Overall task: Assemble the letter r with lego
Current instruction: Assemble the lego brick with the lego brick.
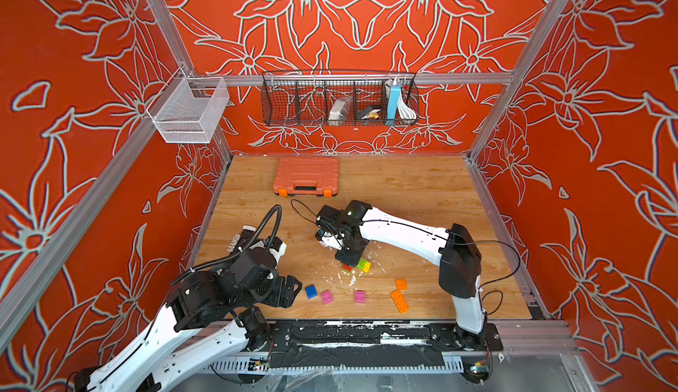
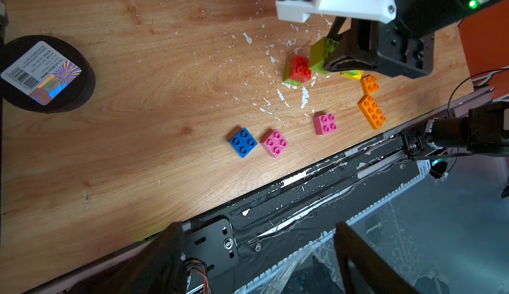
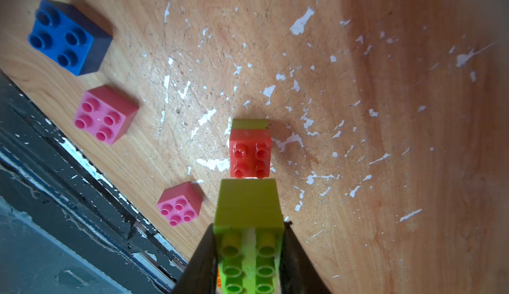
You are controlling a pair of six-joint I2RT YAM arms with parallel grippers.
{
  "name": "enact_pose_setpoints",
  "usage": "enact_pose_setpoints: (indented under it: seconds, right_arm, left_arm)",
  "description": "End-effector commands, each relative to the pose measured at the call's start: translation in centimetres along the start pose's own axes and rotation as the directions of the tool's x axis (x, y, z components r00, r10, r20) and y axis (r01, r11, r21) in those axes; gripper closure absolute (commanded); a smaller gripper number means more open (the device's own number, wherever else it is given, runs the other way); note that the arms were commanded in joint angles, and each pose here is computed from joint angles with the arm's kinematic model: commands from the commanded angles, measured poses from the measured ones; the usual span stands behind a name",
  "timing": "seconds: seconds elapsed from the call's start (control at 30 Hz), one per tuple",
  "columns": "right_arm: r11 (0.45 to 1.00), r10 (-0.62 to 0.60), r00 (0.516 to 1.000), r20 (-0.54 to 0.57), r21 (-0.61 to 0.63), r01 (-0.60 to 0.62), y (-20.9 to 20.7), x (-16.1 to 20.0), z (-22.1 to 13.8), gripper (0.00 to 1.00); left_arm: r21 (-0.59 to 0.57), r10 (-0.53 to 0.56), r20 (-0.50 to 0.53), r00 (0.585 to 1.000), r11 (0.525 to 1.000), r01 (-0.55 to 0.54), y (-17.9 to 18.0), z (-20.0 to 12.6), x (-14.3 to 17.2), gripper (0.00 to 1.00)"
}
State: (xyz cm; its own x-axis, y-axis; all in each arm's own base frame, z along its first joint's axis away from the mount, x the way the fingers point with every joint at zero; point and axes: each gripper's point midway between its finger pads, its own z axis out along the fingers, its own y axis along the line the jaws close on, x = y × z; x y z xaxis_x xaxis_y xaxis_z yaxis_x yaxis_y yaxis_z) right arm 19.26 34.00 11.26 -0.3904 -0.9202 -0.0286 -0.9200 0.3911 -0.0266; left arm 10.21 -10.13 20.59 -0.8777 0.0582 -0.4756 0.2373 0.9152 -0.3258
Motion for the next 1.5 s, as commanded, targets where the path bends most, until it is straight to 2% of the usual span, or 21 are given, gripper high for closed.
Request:
enact_pose_setpoints:
  seconds: [0.0, 1.47]
  right_arm:
    - [1.000, -0.021, 0.999, -0.035, 0.019, 0.021, -0.2, 0.1, 0.0, 1.00]
    - [1.000, -0.010, 0.998, -0.070, -0.022, 0.008, 0.8, 0.8, 4.1, 1.00]
  left_arm:
    - [0.031, 0.016, 0.012, 1.000, 0.999, -0.017, -0.4, -0.1, 0.0, 0.12]
    - [0.006, 0.012, -0.027, 1.000, 1.000, -0.012, -0.4, 0.7, 0.2, 0.12]
